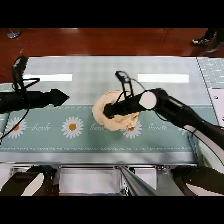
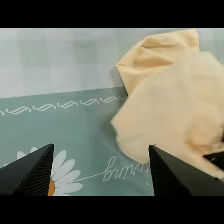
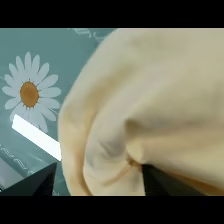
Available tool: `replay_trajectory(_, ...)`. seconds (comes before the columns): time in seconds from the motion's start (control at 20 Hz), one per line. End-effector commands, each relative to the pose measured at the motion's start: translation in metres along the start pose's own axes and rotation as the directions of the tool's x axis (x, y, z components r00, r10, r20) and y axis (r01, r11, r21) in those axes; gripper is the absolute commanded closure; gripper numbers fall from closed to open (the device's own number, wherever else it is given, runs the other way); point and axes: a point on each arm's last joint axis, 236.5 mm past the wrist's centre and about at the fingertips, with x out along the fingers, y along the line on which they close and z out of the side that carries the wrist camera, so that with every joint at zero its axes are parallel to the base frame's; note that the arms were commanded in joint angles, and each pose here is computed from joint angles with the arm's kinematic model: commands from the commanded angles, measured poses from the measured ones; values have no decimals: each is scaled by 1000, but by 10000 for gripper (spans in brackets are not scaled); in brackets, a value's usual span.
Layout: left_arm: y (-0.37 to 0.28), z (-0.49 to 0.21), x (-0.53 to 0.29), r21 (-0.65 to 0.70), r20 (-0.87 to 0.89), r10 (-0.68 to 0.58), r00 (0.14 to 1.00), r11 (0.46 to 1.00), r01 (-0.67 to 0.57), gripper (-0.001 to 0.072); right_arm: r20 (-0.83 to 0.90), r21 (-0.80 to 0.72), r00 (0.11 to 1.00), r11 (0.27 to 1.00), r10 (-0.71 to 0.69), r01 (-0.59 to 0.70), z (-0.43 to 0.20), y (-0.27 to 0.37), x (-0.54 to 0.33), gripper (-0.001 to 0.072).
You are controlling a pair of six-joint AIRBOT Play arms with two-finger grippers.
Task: Fold the shirts.
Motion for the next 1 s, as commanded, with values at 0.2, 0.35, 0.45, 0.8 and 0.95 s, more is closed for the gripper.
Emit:
replay_trajectory(0.2,63,-41,39,-176,-250,42,967,980,-89,7,110,41,993,998,-49,44,81,-72,-151,89)
replay_trajectory(0.35,27,-66,50,-279,-352,-192,916,956,94,7,210,210,926,940,-314,271,60,-170,-249,90)
replay_trajectory(0.45,9,-89,71,-297,-392,-254,884,945,139,7,178,362,898,876,-402,320,10,-220,-263,98)
replay_trajectory(0.8,-46,-78,149,-308,-251,-264,931,934,181,7,24,510,984,849,-175,139,-116,-215,-145,97)
replay_trajectory(0.95,-45,-80,165,-305,-279,-258,925,937,170,7,49,497,979,855,-196,146,-105,-213,-125,98)
